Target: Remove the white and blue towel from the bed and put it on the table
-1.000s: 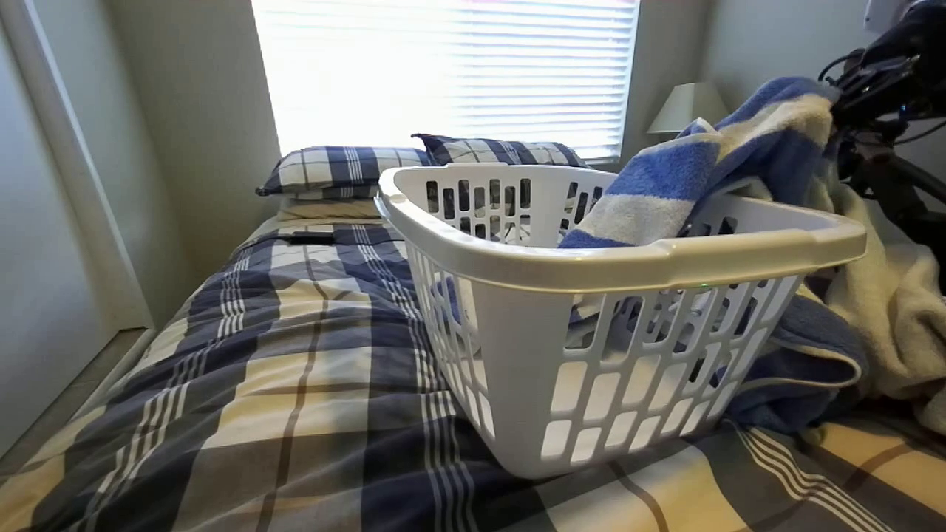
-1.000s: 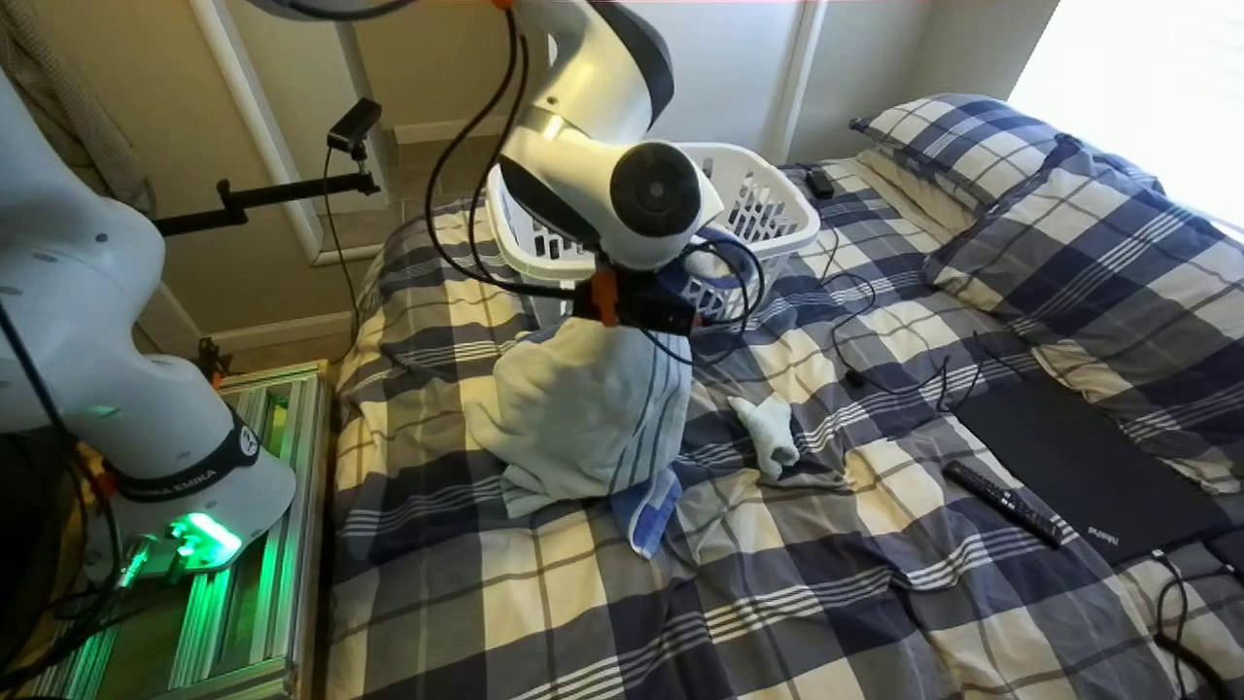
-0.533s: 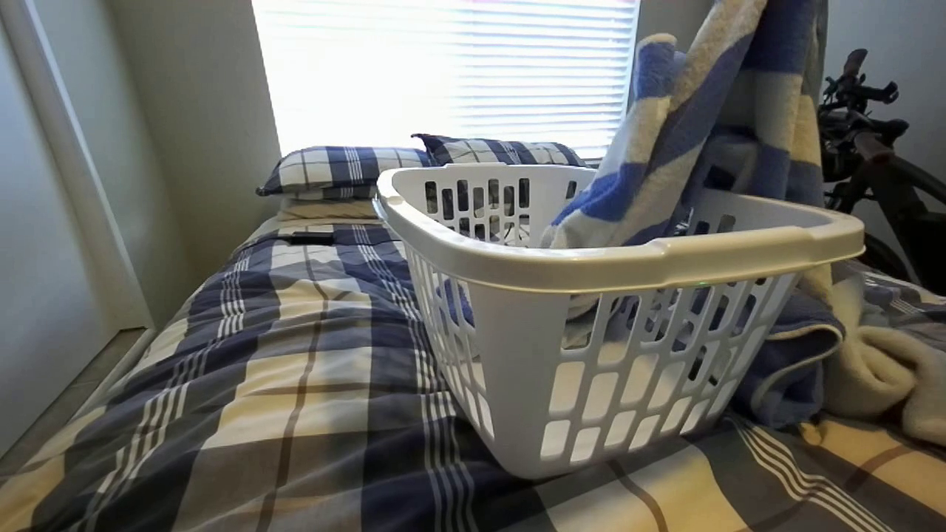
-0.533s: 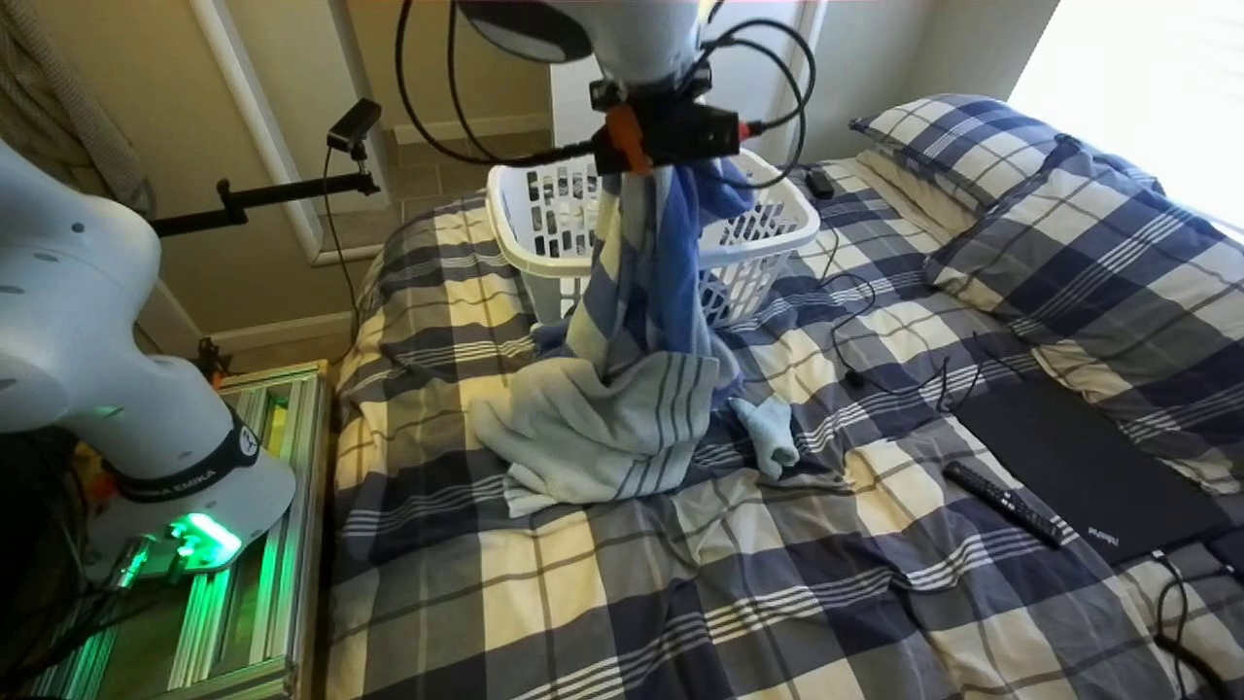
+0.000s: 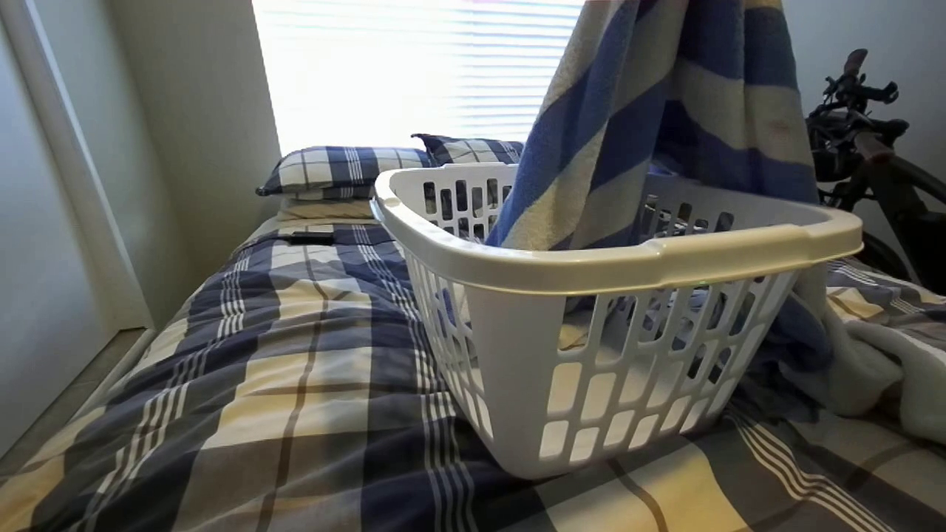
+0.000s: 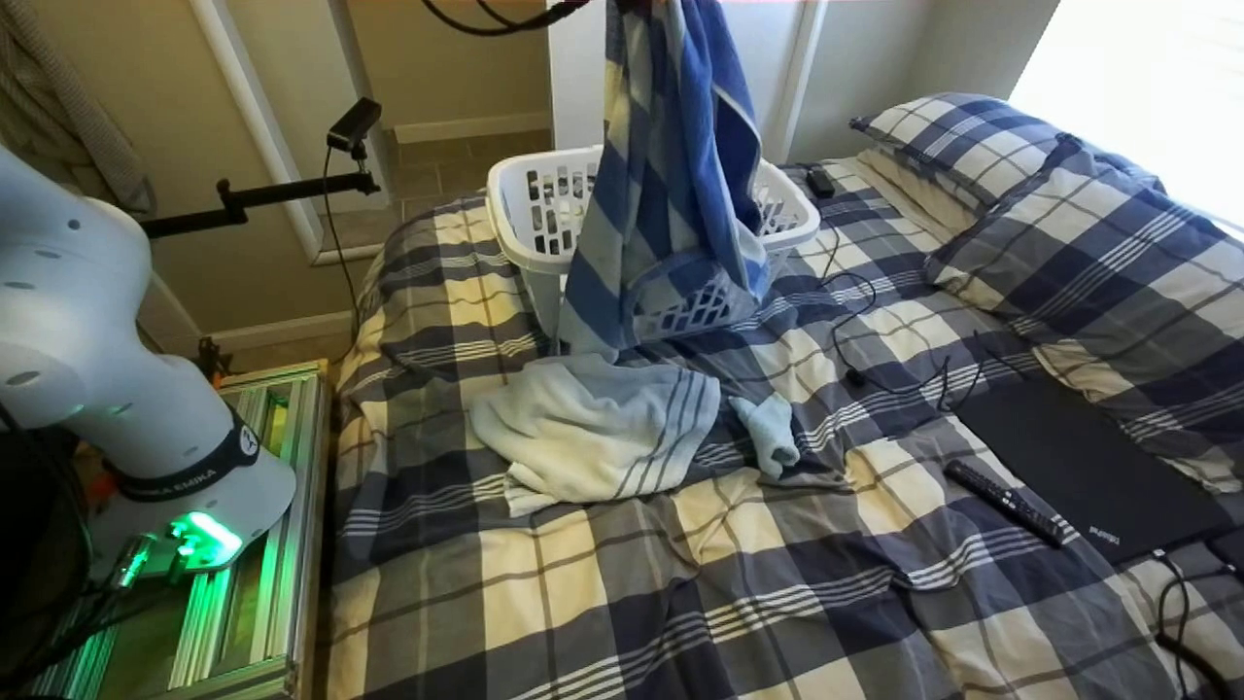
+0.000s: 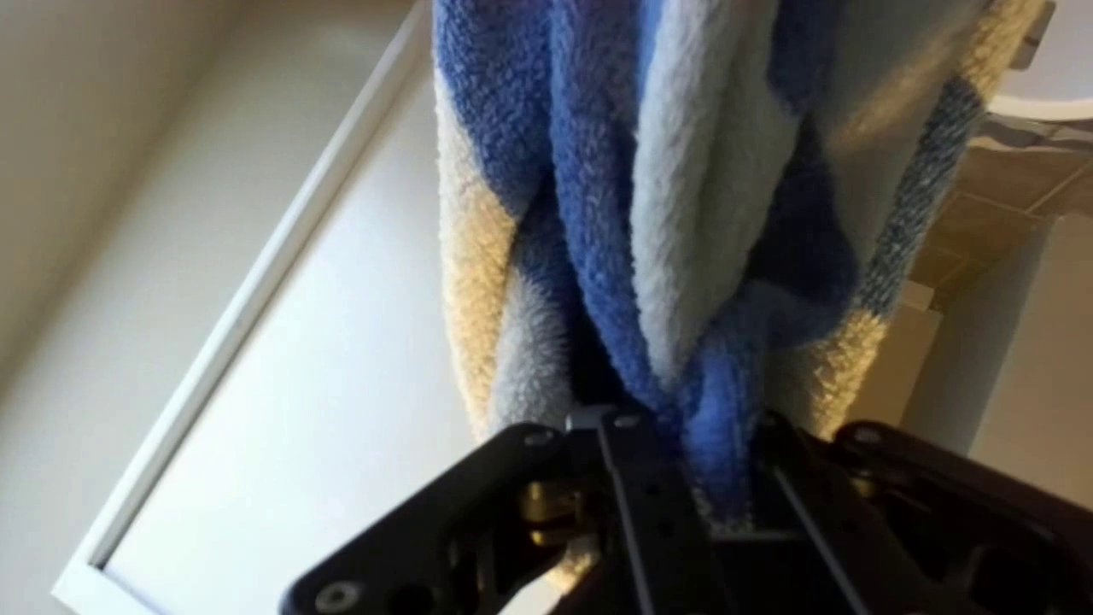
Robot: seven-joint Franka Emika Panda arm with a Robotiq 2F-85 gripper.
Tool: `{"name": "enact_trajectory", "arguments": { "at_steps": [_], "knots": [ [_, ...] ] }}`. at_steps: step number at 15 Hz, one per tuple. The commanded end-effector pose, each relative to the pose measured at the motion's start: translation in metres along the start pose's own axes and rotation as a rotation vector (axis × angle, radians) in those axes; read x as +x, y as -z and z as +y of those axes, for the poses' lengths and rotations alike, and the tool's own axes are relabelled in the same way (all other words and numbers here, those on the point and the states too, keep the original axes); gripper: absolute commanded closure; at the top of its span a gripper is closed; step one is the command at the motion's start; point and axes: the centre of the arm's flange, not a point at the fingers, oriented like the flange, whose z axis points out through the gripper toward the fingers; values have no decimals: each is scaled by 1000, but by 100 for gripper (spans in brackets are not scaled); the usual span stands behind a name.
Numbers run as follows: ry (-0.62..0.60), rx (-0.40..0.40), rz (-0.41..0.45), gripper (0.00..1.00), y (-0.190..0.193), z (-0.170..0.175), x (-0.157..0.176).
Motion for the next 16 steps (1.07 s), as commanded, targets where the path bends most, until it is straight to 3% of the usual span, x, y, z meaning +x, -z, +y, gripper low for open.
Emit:
{"name": "enact_trajectory", "arguments": {
  "at_steps": [1,8,9,16],
  "knots": [
    [-8,21,10,84,-7,-2,4],
    [-22,37,11,84,-18,-1,-3],
    [-16,46,4,96,-24,2,-5],
    [207,184,-16,96,-159,-11,-37]
  ]
}}
